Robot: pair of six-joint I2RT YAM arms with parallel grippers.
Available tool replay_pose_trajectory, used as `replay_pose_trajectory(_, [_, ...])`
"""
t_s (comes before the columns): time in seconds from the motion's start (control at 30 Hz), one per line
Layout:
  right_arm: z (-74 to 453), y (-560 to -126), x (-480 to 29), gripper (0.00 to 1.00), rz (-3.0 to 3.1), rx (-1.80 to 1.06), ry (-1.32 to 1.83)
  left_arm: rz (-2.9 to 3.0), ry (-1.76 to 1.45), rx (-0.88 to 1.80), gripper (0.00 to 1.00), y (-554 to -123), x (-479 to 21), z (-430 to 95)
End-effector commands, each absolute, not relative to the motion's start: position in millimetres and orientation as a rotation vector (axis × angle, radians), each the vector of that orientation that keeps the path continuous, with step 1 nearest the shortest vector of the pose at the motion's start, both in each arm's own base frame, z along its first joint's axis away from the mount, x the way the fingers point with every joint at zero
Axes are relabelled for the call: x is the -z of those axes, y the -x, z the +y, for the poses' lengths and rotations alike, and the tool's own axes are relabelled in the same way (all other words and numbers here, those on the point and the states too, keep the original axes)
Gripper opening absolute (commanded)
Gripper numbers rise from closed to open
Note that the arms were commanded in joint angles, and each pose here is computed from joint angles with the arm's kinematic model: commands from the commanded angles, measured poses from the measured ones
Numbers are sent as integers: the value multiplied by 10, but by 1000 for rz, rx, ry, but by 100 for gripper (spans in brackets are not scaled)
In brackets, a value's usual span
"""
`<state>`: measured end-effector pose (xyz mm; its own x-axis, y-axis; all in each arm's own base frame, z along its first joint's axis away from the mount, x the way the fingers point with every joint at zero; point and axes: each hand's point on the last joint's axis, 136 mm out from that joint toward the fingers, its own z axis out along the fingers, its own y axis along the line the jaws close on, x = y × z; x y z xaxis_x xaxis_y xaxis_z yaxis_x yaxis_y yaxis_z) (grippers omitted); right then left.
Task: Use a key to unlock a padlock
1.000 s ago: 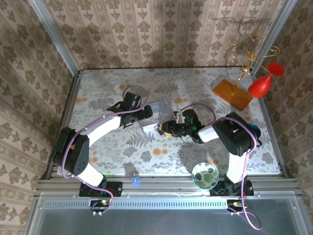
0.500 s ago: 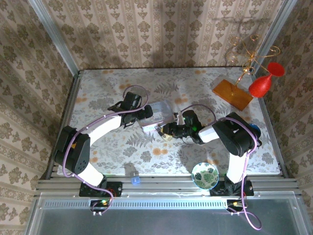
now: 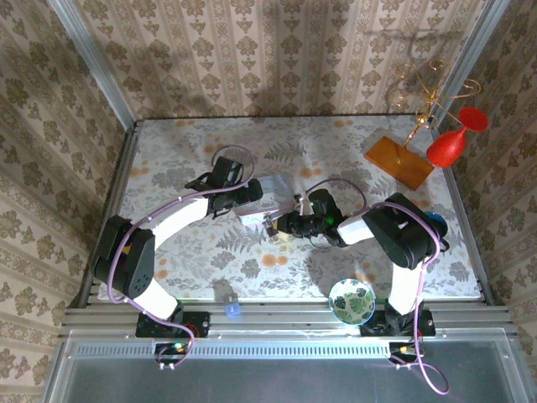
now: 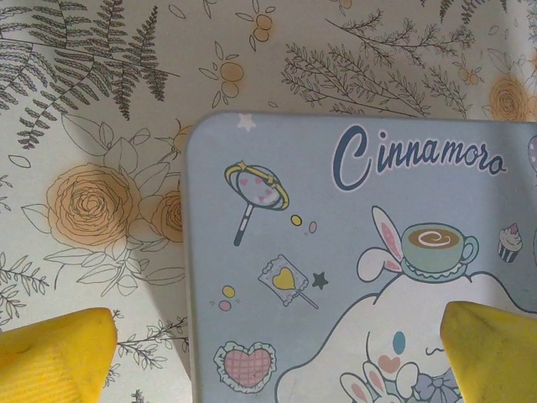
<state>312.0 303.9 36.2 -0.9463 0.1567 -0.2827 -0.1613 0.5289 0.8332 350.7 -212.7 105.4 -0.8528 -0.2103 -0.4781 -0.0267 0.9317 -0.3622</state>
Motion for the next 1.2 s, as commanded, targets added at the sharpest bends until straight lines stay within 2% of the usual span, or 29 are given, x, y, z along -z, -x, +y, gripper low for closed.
replay_pose_trajectory(0.0, [3079, -3125, -298, 25, 2462, -1371, 17, 2545, 171, 477, 100, -3571, -1109, -2153])
replay_pose_trajectory(0.4, [3183, -3108, -217, 34, 2482, -1370, 69, 2555, 176, 489, 100, -3565, -1071, -2171])
replay_pose_trajectory(0.57, [3242, -3038, -245, 35, 2482, -1373, 138, 2558, 179, 496, 100, -3553, -1059, -2175])
replay_pose_trajectory(0.9, [3199, -2921, -69, 35, 2546, -1086, 210, 2574, 203, 502, 100, -3541, -986, -2182])
replay_pose_trajectory(1.17, [3270, -2877, -128, 36, 2488, -1056, 194, 2608, 255, 521, 97, -3522, -835, -2210])
